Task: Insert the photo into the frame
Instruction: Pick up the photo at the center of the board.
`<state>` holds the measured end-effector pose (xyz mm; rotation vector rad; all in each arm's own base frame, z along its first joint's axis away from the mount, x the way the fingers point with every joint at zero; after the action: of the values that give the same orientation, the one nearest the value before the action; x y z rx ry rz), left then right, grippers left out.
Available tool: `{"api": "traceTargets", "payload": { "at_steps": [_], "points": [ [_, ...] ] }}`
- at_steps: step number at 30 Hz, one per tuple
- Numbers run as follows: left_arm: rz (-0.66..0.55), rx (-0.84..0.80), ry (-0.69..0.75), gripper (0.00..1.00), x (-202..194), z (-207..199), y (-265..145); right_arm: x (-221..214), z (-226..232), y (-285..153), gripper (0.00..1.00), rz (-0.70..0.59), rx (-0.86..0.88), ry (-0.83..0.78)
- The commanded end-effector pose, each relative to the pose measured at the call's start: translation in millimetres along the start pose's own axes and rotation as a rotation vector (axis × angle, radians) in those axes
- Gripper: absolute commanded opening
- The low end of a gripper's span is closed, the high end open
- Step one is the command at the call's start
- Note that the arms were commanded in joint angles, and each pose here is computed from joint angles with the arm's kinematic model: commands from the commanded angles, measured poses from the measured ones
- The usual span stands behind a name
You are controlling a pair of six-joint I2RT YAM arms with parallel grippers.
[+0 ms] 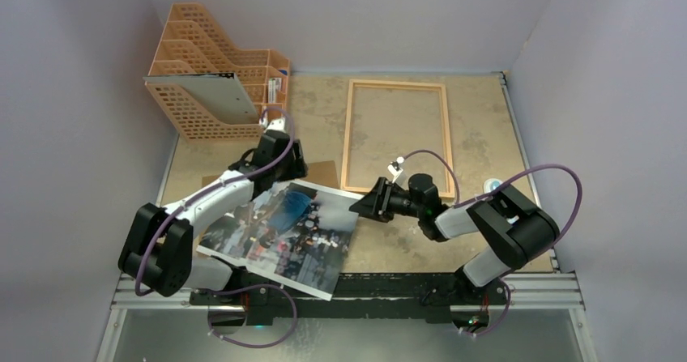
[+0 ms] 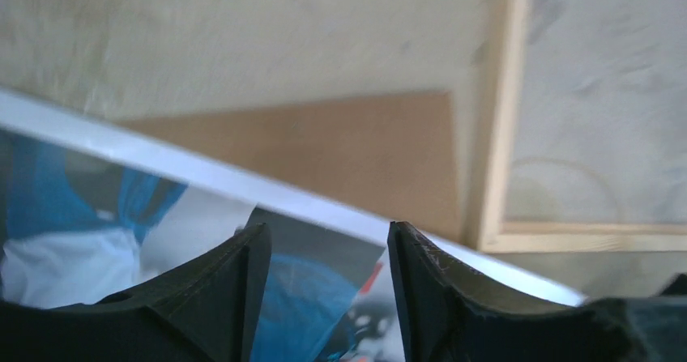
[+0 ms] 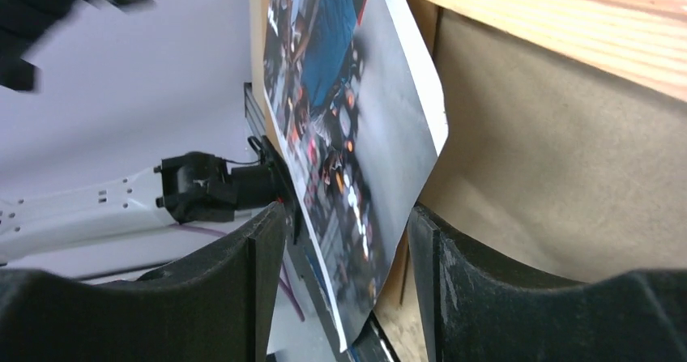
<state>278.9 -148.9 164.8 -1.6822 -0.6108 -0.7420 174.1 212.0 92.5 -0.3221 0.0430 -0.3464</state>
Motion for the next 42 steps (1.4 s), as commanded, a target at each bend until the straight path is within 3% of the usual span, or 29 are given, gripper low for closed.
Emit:
{"api": "traceTargets", "payload": {
  "at_steps": [1,6,10,18,25,28,30,35,38,42],
  "points": [
    [0.091,0.098,-0.083,0.53,-47.1,17.4,3.8,11.1,20.5,12.7,0.6,-0.109,-0.001,0.012],
    [0.106,0.069,-0.134,0.28,-67.4,18.4,3.2,13.5,35.3,21.8,0.59,-0.096,0.048,-0.024],
    [0.153,0.069,-0.138,0.18,-84.7,21.0,8.6,11.3,43.6,35.5,0.58,-0.048,0.084,-0.051],
    [0.159,0.053,-0.144,0.17,-90.4,20.6,10.7,-3.2,49.0,67.0,0.53,0.027,0.035,-0.067],
    [0.121,0.046,-0.154,0.17,-79.0,18.6,3.3,-0.3,57.6,59.7,0.29,-0.089,-0.034,-0.134],
    [0.04,0.019,-0.184,0.18,-66.6,16.1,-7.0,4.4,59.0,57.5,0.09,-0.125,-0.087,-0.173],
    [-0.011,0.01,-0.196,0.21,-56.4,15.0,-15.1,8.0,62.1,57.4,0.01,-0.145,-0.109,-0.208],
    [-0.132,-0.005,-0.221,0.33,-17.2,9.7,-43.7,19.1,83.5,50.4,0.0,-0.224,-0.111,-0.35],
    [-0.267,-0.024,-0.253,0.37,17.2,6.7,-75.0,27.8,110.4,40.6,0.0,-0.284,-0.08,-0.489],
    [-0.453,-0.042,-0.313,0.55,56.6,5.8,-119.0,34.7,154.4,19.0,0.0,-0.377,0.004,-0.687]
  ]
}}
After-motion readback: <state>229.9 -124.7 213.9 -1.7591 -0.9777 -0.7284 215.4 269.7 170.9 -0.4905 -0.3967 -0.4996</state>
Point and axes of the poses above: each gripper's point midway between its finger pads, its own y axis out along the fingers, its own z axis along the line the jaws close on, x = y × z, the point moved 8 cm from there along -y, back along the fingers, and after that the axes turned 13 degrees about y, right-handed, at the moved point
